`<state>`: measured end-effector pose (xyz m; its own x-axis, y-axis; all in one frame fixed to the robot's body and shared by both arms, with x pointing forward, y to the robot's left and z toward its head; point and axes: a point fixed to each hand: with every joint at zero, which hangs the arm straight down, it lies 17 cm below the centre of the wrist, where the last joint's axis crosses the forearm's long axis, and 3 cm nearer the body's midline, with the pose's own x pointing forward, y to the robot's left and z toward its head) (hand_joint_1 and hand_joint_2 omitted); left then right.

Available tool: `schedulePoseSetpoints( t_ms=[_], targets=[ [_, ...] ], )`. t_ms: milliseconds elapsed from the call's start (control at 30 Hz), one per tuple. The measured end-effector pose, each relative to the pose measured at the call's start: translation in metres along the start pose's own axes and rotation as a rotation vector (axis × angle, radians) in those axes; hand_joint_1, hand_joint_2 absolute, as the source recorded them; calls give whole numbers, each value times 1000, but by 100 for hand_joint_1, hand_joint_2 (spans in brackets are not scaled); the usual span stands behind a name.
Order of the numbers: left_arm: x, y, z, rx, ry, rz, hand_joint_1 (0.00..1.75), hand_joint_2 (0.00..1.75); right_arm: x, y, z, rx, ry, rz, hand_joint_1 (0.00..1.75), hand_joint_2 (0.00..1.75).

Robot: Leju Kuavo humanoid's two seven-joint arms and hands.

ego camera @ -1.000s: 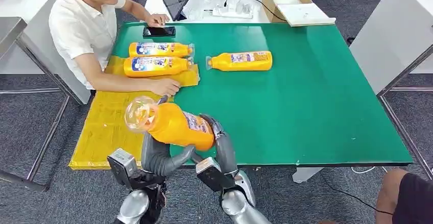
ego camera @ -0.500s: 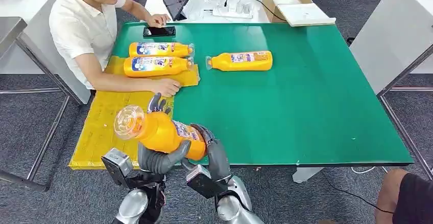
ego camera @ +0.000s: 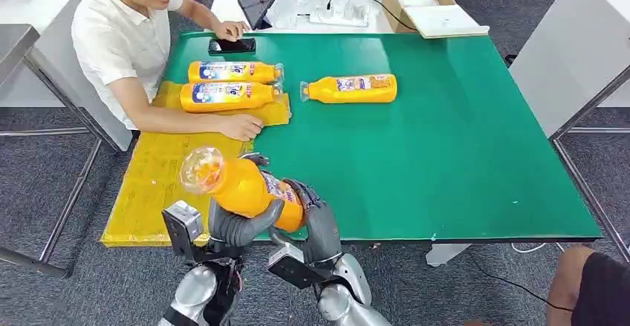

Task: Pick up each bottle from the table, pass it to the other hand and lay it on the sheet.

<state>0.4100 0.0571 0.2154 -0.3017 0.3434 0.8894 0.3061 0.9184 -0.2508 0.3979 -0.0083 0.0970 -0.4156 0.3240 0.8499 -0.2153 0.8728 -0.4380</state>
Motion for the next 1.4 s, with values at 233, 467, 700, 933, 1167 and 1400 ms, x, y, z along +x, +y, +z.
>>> schedulePoseSetpoints(
  t_ms=[233, 467, 700, 933, 1167, 1400],
  targets=[
    [-5, -4, -4, -24, 28, 32, 175, 175, -1, -1, 4, -2, -9, -8, 0, 175],
    [-19, -5, -11, -112, 133, 243, 175, 175, 5, 2, 14, -16, -34, -80, 0, 0],
    [-24, 6, -16, -98, 144, 271, 175, 175, 11, 7, 15, 5, -55, -93, 0, 0],
    [-27, 9, -17, -92, 149, 269, 175, 175, 11, 9, 16, 8, -56, -96, 0, 0],
    [-28, 9, -17, -92, 152, 268, 175, 175, 11, 9, 16, 9, -56, -96, 0, 0],
    [-28, 10, -18, -91, 153, 268, 175, 175, 12, 10, 16, 11, -57, -97, 0, 0]
  ],
)
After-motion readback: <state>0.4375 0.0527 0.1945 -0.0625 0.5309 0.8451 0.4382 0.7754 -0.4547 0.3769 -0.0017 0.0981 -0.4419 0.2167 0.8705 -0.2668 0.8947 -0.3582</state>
